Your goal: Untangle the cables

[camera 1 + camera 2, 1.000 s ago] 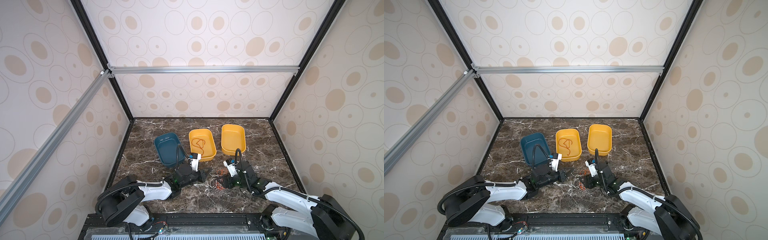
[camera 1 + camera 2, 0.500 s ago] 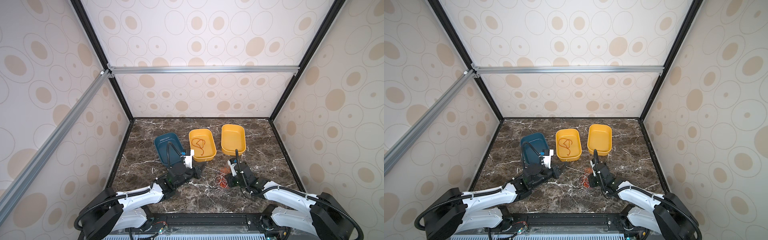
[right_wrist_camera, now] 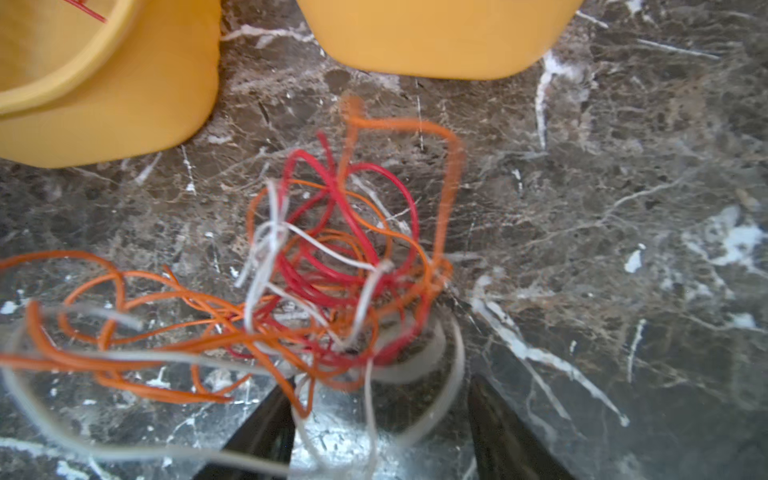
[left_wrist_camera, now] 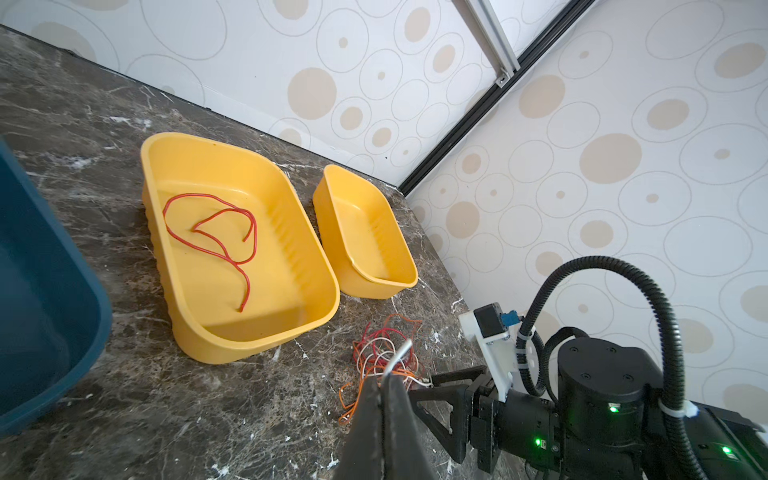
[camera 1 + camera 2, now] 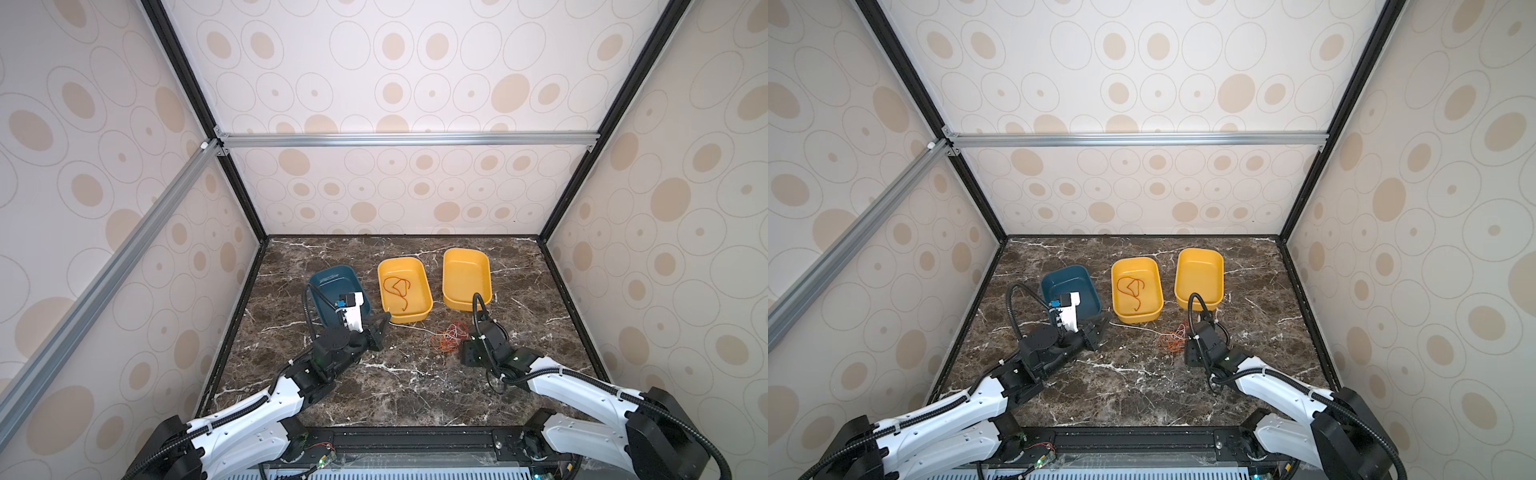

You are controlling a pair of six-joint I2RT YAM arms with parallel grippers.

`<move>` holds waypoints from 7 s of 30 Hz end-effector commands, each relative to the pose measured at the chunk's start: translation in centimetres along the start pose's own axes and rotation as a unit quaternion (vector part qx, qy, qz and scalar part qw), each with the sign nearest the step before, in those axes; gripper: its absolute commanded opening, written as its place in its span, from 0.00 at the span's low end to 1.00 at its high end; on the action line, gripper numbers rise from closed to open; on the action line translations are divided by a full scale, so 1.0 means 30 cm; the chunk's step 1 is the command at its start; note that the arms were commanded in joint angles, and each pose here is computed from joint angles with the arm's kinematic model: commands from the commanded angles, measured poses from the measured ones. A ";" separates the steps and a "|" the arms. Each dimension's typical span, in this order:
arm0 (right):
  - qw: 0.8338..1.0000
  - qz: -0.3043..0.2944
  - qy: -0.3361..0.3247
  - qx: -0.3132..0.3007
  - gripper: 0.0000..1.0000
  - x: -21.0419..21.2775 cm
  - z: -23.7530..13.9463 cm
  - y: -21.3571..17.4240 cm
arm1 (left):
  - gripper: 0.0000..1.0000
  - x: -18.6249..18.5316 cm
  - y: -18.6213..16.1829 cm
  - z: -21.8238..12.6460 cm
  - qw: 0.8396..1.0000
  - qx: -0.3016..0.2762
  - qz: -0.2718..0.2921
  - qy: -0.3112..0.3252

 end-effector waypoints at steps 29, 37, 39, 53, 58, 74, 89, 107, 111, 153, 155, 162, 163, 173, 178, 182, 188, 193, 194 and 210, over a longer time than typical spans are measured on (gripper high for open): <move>0.894 -0.171 0.394 -0.127 0.69 0.586 -0.134 0.276 | 0.00 -0.253 0.104 -0.024 0.988 0.003 -0.012 -0.155; 0.898 -0.161 0.387 -0.135 0.24 0.625 -0.080 0.324 | 0.00 -0.248 0.083 -0.034 0.986 0.011 -0.018 -0.163; 0.899 -0.157 0.387 -0.134 0.12 0.620 -0.092 0.325 | 0.00 -0.223 0.063 -0.030 0.988 0.017 -0.018 -0.151; 0.918 -0.118 0.365 -0.096 0.00 0.548 -0.172 0.309 | 0.45 -0.004 -0.143 0.024 0.995 0.086 -0.018 -0.053; 0.922 -0.082 0.371 -0.080 0.00 0.519 -0.175 0.302 | 0.58 0.053 -0.201 0.019 0.994 0.099 -0.023 -0.039; 0.903 -0.004 0.424 -0.068 0.00 0.473 -0.194 0.341 | 0.74 0.127 -0.293 -0.003 0.991 0.120 -0.030 -0.055; 0.850 0.041 0.525 -0.019 0.00 0.565 -0.209 0.301 | 0.70 -0.006 -0.304 0.143 0.976 0.119 -0.064 -0.168; 0.830 0.028 0.557 -0.021 0.00 0.606 -0.299 0.304 | 0.23 0.063 -0.389 0.249 0.977 0.146 -0.088 -0.129; 0.837 0.016 0.546 -0.030 0.00 0.593 -0.326 0.316 | 0.06 0.091 -0.397 0.248 0.979 0.145 -0.089 -0.112; 0.963 0.131 0.183 -0.148 0.00 -0.070 -0.453 0.484 | 0.00 0.439 -0.373 0.025 0.979 0.128 -0.046 0.149; 0.968 0.138 0.151 -0.142 0.00 -0.106 -0.440 0.472 | 0.00 0.443 -0.365 0.012 0.979 0.126 -0.043 0.156; 0.982 0.126 0.052 -0.128 0.00 -0.207 -0.416 0.430 | 0.00 0.464 -0.334 -0.041 0.974 0.119 -0.033 0.189; 0.984 0.123 0.043 -0.125 0.00 -0.217 -0.412 0.423 | 0.00 0.464 -0.328 -0.048 0.974 0.116 -0.033 0.190; 0.983 0.107 0.137 -0.059 0.00 -0.110 -0.318 0.364 | 0.00 0.385 -0.307 -0.036 0.982 0.128 -0.023 0.139; 0.960 0.104 0.256 -0.043 0.00 0.030 -0.319 0.365 | 0.00 0.338 -0.325 -0.002 0.981 0.159 -0.008 0.108; 0.945 0.071 0.315 -0.046 0.00 0.130 -0.365 0.380 | 0.25 0.287 -0.322 0.034 0.978 0.181 0.030 0.100; 0.927 0.060 0.367 -0.049 0.00 0.197 -0.416 0.407 | 0.59 0.202 -0.324 0.089 0.970 0.211 0.085 0.089; 0.909 0.067 0.408 -0.053 0.00 0.236 -0.448 0.429 | 0.66 0.076 -0.351 0.177 0.971 0.221 0.087 0.018; 0.908 0.068 0.409 -0.053 0.00 0.238 -0.447 0.429 | 0.67 0.047 -0.363 0.198 0.972 0.223 0.081 -0.002; 0.918 0.066 0.388 -0.048 0.00 0.211 -0.435 0.369 | 0.81 -0.055 -0.526 0.505 0.971 0.228 0.032 -0.063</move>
Point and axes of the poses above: each gripper's point midway between its finger pads, its own z axis out along the fingers, its own x axis along the line the jaws close on, y = z × x, the point moved 1 cm from there along -z, back along the fingers, and after that the axes turned 1 degree about -z, right-handed, at the moved point
